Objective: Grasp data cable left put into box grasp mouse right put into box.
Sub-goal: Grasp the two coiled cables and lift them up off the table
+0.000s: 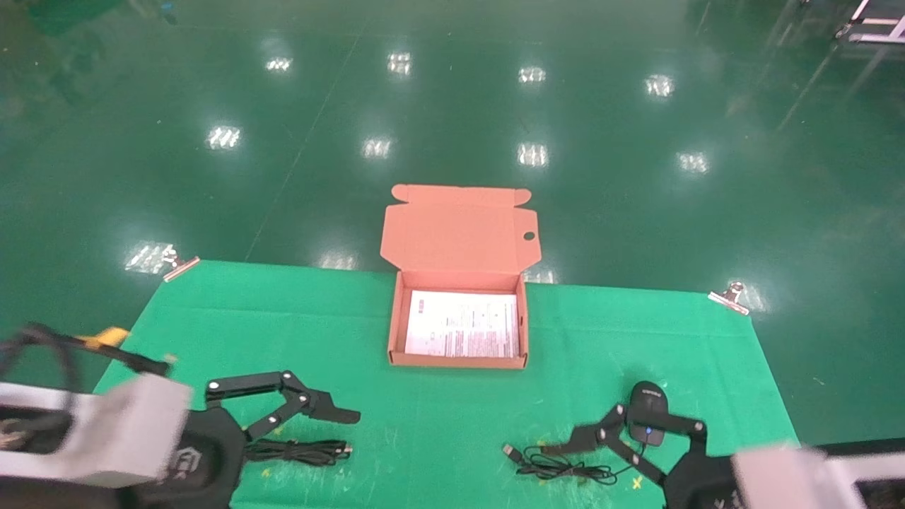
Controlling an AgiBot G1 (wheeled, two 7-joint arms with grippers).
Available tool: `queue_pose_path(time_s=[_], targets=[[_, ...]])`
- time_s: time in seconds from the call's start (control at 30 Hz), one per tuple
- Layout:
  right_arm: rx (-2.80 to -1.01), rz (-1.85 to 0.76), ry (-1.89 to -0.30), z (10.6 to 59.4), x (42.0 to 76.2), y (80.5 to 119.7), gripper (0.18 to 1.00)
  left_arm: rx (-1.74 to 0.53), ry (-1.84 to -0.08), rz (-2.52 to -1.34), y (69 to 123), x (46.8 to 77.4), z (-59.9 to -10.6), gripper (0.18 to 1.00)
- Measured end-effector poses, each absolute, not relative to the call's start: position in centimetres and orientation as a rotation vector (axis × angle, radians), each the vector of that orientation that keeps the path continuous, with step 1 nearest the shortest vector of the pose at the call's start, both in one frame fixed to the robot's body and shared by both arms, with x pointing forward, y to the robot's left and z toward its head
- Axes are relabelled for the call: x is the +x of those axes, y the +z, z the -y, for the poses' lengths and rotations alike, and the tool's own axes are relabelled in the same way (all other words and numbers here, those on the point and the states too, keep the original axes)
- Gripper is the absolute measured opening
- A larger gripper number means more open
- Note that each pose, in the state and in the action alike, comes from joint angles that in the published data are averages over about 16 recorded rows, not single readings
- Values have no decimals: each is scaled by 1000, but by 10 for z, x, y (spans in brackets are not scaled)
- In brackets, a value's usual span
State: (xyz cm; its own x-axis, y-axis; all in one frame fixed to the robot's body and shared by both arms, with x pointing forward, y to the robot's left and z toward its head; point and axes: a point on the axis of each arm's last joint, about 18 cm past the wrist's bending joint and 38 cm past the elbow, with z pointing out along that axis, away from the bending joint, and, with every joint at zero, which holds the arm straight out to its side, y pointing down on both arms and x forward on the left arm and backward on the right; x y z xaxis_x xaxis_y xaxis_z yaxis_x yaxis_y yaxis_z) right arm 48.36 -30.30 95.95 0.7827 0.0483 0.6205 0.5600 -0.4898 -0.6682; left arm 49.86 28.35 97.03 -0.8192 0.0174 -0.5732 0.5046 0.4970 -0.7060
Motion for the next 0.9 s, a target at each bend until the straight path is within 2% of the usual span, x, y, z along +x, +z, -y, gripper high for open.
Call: queue_pose_path(time_s=[0.3, 0.53, 0.7, 0.9], targets=[[-2347, 763, -792, 305, 516, 947, 1001, 481, -872, -2389, 951, 540, -279, 1001], [-2580, 944, -854, 307, 545, 943, 1001, 479, -569, -2435, 941, 578, -280, 1001], [-2697, 961, -899, 309, 566, 935, 1001, 419, -431, -2450, 931, 605, -282, 1001], [-2776, 881, -960, 309, 588, 918, 1001, 288, -366, -2466, 916, 634, -286, 1001]])
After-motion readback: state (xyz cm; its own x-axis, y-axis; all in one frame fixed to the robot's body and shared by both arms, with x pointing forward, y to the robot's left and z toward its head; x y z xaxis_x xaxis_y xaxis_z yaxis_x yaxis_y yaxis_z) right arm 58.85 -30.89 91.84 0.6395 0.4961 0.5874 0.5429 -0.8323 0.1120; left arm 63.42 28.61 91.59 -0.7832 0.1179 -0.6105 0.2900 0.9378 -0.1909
